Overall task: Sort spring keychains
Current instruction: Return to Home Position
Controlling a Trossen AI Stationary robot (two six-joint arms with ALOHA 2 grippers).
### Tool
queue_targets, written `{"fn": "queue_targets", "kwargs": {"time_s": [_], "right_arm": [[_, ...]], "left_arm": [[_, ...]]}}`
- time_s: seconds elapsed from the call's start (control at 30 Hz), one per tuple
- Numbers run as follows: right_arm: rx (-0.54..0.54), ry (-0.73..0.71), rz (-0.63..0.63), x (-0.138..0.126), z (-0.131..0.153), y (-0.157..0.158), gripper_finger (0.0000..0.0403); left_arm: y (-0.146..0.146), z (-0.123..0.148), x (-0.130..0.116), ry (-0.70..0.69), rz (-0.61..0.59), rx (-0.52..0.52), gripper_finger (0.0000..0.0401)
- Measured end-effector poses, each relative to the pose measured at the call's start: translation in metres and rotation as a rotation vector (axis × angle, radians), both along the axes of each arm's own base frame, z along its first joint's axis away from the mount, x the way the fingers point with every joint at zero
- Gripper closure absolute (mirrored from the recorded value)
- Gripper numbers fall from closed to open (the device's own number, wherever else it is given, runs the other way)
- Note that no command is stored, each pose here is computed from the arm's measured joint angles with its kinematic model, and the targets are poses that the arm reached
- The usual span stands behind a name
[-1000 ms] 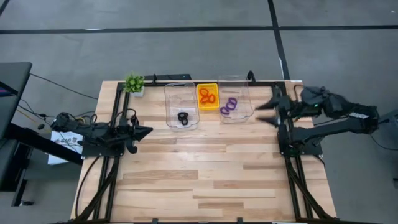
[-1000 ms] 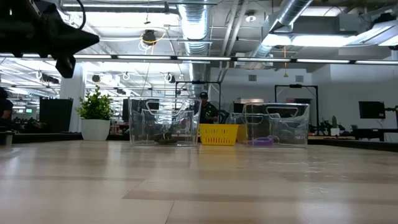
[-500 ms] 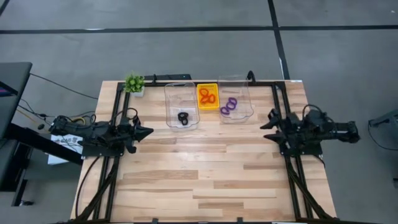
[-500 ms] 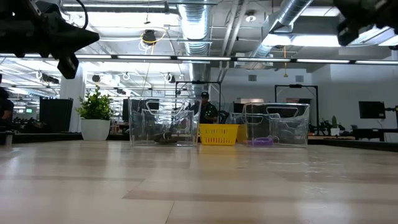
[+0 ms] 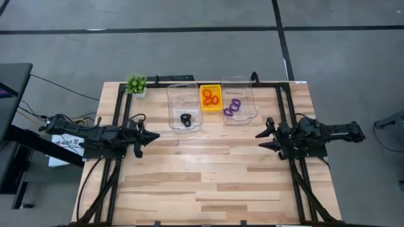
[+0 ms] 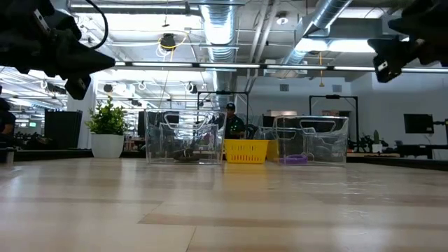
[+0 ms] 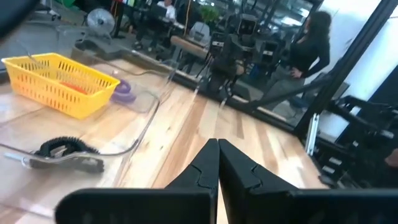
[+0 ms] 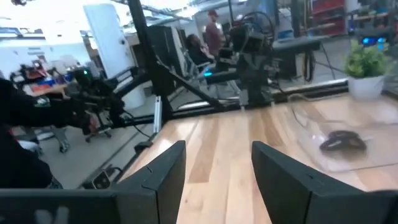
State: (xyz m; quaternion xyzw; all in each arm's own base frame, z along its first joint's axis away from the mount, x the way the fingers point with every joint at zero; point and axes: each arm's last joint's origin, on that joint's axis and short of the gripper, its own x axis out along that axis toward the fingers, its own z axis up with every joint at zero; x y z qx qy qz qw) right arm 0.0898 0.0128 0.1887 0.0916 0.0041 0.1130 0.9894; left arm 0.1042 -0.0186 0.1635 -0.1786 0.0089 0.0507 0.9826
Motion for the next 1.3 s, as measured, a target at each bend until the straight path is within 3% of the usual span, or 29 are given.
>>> {"fn": "queue_targets", "kwargs": {"time_s": [0.13, 0.33, 1.3], "right_arm": [[0.063, 0.046, -0.045, 0.005, -0.018, -0.001, 0.0226], [0.107, 0.042, -0.175, 0.007, -0.02, -0.004, 0.0222], [0.108, 0.042, -0.176, 0.007, -0.02, -0.004, 0.0225]], "left_arm": [[-0.001, -0.004, 0.003, 0.045, 0.0, 0.012, 0.0397], [-0.002, -0.009, 0.006, 0.096, 0.0, 0.025, 0.0397], [-0.002, -0.009, 0.007, 0.101, 0.0, 0.026, 0.0397]]}}
